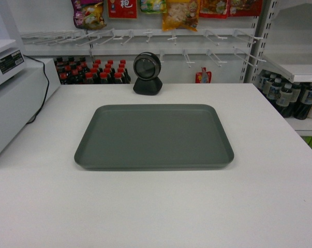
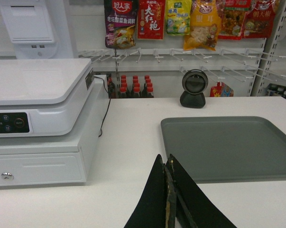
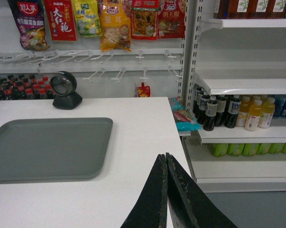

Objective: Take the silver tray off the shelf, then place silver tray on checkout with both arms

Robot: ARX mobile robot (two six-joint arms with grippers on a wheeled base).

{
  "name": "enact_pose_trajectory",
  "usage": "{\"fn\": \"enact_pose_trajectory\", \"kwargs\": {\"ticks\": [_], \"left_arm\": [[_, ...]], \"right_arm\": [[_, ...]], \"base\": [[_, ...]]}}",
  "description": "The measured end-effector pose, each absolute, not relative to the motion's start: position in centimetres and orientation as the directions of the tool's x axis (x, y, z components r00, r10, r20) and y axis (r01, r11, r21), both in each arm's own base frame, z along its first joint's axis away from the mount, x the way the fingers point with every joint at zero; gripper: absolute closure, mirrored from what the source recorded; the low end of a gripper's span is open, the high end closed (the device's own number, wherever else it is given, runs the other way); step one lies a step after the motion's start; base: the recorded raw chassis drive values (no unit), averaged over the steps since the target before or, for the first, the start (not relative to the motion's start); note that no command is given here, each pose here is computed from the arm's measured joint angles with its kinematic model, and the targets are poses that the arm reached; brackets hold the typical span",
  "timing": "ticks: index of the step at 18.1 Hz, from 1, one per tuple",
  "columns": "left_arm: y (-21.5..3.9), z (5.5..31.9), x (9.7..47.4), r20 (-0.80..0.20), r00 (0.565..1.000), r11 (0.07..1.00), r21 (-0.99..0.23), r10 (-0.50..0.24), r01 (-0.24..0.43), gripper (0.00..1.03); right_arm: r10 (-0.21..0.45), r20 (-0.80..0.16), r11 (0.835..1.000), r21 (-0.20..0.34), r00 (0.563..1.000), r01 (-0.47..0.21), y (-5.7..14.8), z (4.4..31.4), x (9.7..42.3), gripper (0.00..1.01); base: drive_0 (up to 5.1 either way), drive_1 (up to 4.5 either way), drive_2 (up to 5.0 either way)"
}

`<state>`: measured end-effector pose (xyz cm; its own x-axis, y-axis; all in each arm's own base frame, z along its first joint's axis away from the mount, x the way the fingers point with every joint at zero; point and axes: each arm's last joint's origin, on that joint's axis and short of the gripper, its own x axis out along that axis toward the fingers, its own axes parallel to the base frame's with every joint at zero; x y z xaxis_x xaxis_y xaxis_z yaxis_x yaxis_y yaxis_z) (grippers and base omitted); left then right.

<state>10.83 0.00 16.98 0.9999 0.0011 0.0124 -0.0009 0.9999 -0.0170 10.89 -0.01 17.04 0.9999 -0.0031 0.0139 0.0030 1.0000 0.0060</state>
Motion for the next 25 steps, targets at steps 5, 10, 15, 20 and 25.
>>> {"fn": "enact_pose_trajectory", "kwargs": {"ticks": [5, 10, 15, 20, 25], "left_arm": [[0.0, 16.6, 9.8, -0.007, 1.000, 1.000, -0.017, 0.000, 0.000, 1.02], [0.0, 16.6, 9.8, -0.003, 1.000, 1.000, -0.017, 0.000, 0.000, 0.22], [0.0, 16.6, 9.8, -0.003, 1.000, 1.000, -0.017, 0.000, 0.000, 0.04], [0.0, 16.6, 9.8, -0.003, 1.000, 1.000, -0.017, 0.000, 0.000, 0.05], [0.0, 16.6, 9.8, -0.003, 1.000, 1.000, -0.017, 0.000, 0.000, 0.05]], "right_arm": [[0.000, -0.004, 1.000, 0.006, 1.000, 0.000, 0.0, 16.6, 9.7, 0.99], [0.000, 0.005, 1.000, 0.005, 1.000, 0.000, 0.0, 16.7, 9.7, 0.18], [0.000, 0.005, 1.000, 0.005, 1.000, 0.000, 0.0, 16.7, 9.7, 0.03], [0.000, 0.005, 1.000, 0.005, 1.000, 0.000, 0.0, 16.7, 9.7, 0.03], [0.000, 0.005, 1.000, 0.005, 1.000, 0.000, 0.0, 16.7, 9.7, 0.03]], "base": [[0.0, 0.00, 0.0], [0.0, 0.00, 0.0], [0.0, 0.00, 0.0], [0.0, 0.00, 0.0], [0.0, 0.00, 0.0]]}}
